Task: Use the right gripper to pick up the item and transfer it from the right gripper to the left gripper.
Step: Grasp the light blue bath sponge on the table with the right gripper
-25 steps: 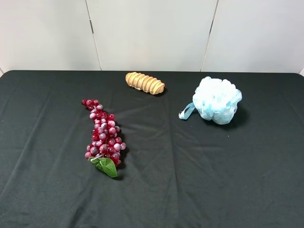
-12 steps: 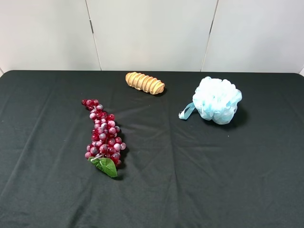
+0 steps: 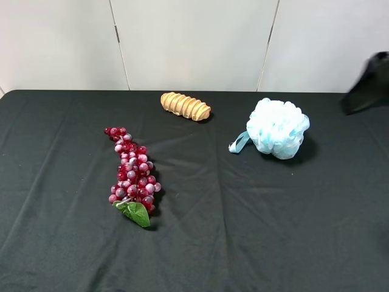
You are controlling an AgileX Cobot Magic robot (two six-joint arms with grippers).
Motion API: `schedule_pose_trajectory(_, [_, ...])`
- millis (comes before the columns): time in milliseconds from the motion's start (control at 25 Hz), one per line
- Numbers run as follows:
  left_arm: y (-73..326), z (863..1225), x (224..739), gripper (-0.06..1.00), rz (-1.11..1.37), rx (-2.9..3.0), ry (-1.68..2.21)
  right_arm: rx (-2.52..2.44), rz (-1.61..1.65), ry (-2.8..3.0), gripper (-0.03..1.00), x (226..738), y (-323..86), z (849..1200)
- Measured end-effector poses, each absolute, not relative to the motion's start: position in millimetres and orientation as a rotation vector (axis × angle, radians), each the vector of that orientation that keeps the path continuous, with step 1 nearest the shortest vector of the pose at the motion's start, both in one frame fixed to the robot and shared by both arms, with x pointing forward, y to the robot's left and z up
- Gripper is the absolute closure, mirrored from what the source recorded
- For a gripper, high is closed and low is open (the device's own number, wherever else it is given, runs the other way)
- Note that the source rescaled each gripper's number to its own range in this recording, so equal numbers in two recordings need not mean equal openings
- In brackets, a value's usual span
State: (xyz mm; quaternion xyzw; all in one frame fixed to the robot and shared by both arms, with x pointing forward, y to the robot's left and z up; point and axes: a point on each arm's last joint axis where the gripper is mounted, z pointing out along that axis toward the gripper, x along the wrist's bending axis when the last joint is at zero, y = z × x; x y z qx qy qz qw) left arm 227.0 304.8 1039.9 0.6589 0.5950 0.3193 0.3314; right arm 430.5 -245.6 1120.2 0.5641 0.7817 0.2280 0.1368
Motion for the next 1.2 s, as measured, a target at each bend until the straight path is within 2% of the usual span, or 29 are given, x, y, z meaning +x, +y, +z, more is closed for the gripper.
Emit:
schedule_pose_trajectory(280, [305, 1040, 227, -0.03, 0.835, 1.722, 1.555, 1.695, 0.552, 2.34, -0.03, 485, -230, 1101])
schedule_pose_trajectory(720, [305, 1040, 227, -0.03, 0.835, 1.722, 1.555, 1.781, 0.47, 2.362, -0.03, 565, -211, 1045])
schedule_pose_trajectory(1200, [305, 1040, 227, -0.03, 0.835, 1.722, 1.555, 1.755, 0.426, 2.352, -0.03, 615, -202, 980])
